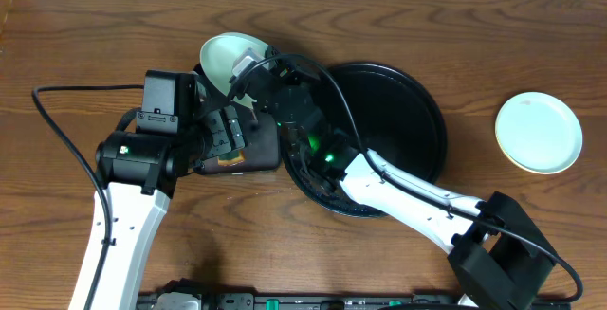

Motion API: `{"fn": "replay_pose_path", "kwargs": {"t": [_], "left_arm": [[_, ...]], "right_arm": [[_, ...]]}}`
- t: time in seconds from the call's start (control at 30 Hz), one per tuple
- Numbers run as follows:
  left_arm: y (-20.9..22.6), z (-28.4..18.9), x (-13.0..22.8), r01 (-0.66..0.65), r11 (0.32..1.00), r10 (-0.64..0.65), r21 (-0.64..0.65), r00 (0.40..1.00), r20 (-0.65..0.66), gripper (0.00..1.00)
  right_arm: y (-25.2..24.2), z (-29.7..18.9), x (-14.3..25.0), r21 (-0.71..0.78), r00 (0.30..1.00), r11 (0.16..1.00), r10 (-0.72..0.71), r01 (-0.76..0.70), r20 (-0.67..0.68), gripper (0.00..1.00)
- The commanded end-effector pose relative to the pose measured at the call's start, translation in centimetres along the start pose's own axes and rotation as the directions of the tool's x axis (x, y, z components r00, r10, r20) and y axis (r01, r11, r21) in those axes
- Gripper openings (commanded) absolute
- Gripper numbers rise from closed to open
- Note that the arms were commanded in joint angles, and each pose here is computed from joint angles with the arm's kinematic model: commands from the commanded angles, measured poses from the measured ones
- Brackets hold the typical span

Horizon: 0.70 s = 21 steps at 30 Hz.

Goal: Clean dirty plates on tray and stack at the side
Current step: 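Carry the green plate rightward with the right gripper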

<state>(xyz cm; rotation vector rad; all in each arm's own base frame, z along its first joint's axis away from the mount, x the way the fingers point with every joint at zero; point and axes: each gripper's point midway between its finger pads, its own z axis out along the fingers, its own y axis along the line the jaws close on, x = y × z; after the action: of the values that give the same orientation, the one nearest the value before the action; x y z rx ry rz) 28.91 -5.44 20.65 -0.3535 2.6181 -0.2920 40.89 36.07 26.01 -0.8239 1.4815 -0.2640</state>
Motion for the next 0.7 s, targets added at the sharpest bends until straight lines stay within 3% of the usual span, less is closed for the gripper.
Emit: {"fn": "replay_pose_path", "kwargs": {"t": [0.0,0.47,0.53,0.67], "left_arm": [[0.0,-0.3,-0.4,-0.002,1.0,0.002,0.003,1.0,0.01,0.9],[0.0,-0.3,-0.4,-0.002,1.0,0.002,0.003,1.0,0.01,0.9],[0.0,-0.3,-0.4,-0.002,1.0,0.002,0.003,1.0,0.01,0.9],[0.0,-0.3,-0.4,-0.002,1.0,0.002,0.003,1.0,0.01,0.9]], "right_arm": [[-1.8,-0.8,-1.6,0.042,1.0,0.999,0.011,-0.013,0.026,0.01],[-2.6,-0.8,-1.2,0.089,1.0,0.996,0.016,-0.016,0.0,0.01],[-2.8,-0.5,1.3,0.1,0.99,0.989,0.12,-0.111,-0.08,0.01],[-4.3,0.4,8.5,0.149,0.878,0.917,0.397,-0.37,-0.266,0.01]]}}
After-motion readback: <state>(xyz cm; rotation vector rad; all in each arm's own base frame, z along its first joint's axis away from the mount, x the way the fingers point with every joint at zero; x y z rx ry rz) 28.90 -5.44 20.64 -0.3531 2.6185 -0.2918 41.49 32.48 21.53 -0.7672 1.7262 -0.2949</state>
